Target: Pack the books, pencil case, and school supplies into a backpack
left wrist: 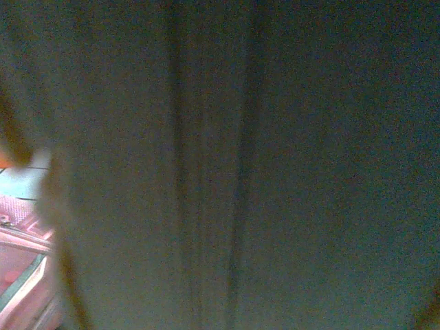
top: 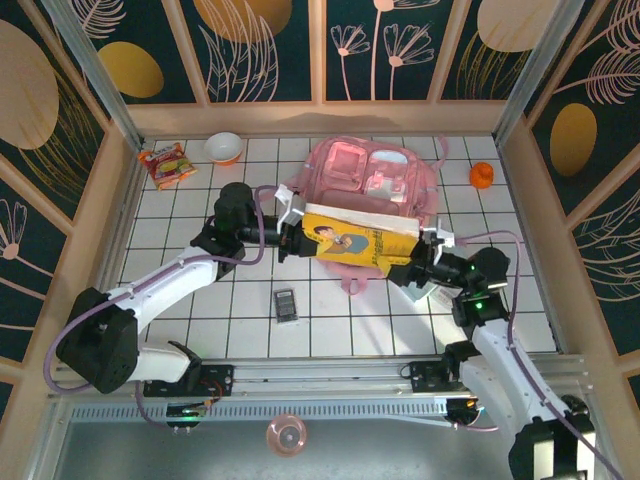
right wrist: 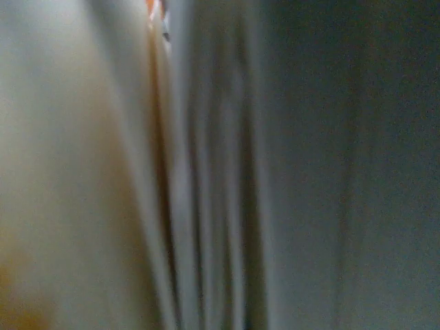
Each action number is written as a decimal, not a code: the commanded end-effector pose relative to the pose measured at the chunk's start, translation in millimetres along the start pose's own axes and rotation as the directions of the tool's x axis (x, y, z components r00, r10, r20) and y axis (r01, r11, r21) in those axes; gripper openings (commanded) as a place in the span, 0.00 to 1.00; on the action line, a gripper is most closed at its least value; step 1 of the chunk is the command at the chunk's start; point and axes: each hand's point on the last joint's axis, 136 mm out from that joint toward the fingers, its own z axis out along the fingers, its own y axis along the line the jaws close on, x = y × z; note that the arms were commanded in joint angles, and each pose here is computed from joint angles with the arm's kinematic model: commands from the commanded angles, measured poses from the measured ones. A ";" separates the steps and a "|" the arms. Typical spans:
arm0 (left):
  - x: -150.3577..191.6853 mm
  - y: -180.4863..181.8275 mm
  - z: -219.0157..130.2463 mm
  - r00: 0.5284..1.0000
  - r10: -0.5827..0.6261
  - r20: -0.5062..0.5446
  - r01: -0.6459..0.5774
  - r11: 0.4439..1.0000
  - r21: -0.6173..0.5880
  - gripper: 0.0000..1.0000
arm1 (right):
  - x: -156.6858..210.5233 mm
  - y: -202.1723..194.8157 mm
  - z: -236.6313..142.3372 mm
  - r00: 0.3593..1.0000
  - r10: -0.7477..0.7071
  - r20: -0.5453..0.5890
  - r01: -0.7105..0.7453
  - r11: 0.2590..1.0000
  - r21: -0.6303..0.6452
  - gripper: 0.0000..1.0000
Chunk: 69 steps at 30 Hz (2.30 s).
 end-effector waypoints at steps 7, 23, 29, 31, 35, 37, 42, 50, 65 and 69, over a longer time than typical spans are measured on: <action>-10.7 17.5 1.9 0.994 0.104 -0.033 -0.107 0.989 -0.103 0.33 | -29.5 -2.5 3.5 0.999 -0.042 -0.002 0.042 0.999 0.010 0.00; 64.1 144.6 -11.3 0.794 0.251 -0.554 -0.503 0.783 -0.367 0.78 | -24.6 -130.5 -122.1 0.897 0.177 0.406 -0.442 0.418 0.794 0.00; 110.9 174.3 13.4 0.693 0.258 -0.673 -0.543 0.801 -0.252 0.81 | -13.1 -128.1 -120.8 0.894 0.228 0.385 -0.447 0.405 0.798 0.00; 124.0 181.1 18.7 0.670 0.254 -0.698 -0.542 0.810 -0.225 0.81 | -11.3 -127.6 -121.2 0.894 0.230 0.385 -0.447 0.405 0.798 0.00; 142.6 192.3 25.3 0.640 0.241 -0.730 -0.530 0.826 -0.192 0.82 | -9.3 -127.5 -122.5 0.894 0.229 0.385 -0.447 0.398 0.801 0.00; 148.2 197.4 26.9 0.633 0.241 -0.736 -0.535 0.824 -0.189 0.83 | -7.8 -127.7 -122.6 0.893 0.234 0.384 -0.449 0.395 0.802 0.00; 162.0 212.9 28.4 0.613 0.224 -0.758 -0.540 0.818 -0.196 0.84 | -5.3 -127.8 -122.8 0.892 0.242 0.382 -0.450 0.392 0.803 0.00; 163.6 218.7 23.4 0.627 0.179 -0.759 -0.539 0.802 -0.256 0.18 | -1.7 -127.8 -125.9 0.894 0.252 0.370 -0.442 0.369 0.817 0.00; 99.0 163.1 -38.5 0.897 -0.198 -0.396 -0.197 0.622 -0.758 0.00 | -23.8 -137.9 -109.9 0.901 0.260 0.348 -0.431 0.423 0.797 0.00; 63.7 159.9 -39.8 0.948 -0.207 -0.240 -0.080 0.577 -0.813 0.00 | -29.7 -143.9 -133.0 0.844 0.234 0.482 -0.533 0.280 0.798 0.00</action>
